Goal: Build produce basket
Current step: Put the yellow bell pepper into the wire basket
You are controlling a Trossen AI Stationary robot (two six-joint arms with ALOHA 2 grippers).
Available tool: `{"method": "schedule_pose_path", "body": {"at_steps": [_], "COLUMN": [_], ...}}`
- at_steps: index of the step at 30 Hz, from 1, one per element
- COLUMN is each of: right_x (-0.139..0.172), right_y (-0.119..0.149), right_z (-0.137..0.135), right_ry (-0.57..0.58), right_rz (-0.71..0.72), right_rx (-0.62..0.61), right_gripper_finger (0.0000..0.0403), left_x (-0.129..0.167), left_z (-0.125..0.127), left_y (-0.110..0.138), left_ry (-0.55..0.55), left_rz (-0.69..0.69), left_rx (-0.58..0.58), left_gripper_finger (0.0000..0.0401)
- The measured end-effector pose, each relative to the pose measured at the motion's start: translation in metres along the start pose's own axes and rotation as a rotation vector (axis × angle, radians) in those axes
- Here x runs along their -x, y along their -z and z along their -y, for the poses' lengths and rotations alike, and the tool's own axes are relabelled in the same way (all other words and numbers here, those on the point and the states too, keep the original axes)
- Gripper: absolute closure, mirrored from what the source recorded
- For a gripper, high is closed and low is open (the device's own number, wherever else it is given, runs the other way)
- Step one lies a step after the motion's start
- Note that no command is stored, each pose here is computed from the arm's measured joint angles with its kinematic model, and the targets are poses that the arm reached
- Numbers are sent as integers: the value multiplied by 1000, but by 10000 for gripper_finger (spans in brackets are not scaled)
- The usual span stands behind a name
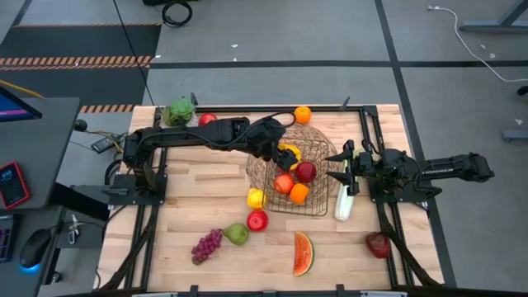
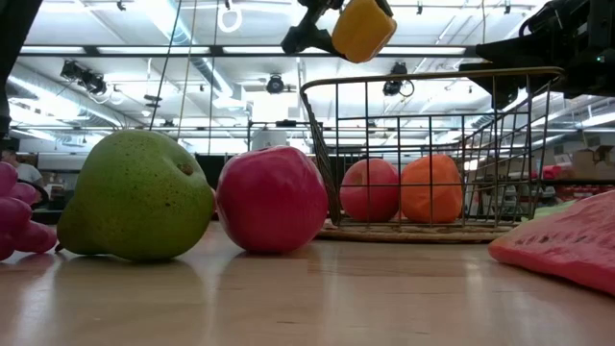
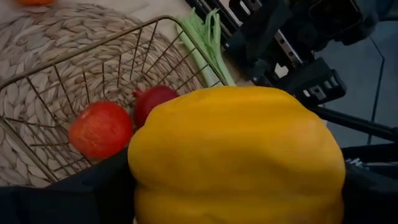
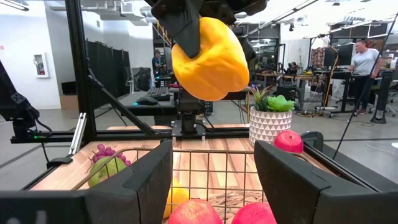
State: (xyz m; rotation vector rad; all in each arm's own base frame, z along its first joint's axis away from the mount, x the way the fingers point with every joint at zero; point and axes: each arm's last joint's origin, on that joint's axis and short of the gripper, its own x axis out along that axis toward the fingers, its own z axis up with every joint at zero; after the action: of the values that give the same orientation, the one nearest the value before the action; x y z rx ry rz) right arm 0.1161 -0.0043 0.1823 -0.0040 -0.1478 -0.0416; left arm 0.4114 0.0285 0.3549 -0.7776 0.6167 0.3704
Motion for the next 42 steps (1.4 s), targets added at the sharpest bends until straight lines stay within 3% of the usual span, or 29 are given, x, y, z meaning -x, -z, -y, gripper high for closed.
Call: {"method": "schedule_pose_path", "body": {"at_steps": [10,14,28,36,42], "right_x": [0,0,0,0,0], "right_y": [0,0,0,0,0], "right_z": [0,0,0,0,0], "right_ry": [0,0,0,0,0], "right_rz": [0,0,0,0,0], "right_rx": [0,0,0,0,0], "right_gripper_finger": [172,172,172,172,172], "left_x": [0,-1,-21,-15,-12], "left_z": [0,-1,-30,-22,-16], "left_y": [0,0,9,14,21], "left_ry": [-5,-60,-459,-653,-718], "left_rz": [3,62,380,590,665], "left_rx": [-41,-80,-58,-119,-138], "left_gripper_finger": [48,48,48,48,48]}}
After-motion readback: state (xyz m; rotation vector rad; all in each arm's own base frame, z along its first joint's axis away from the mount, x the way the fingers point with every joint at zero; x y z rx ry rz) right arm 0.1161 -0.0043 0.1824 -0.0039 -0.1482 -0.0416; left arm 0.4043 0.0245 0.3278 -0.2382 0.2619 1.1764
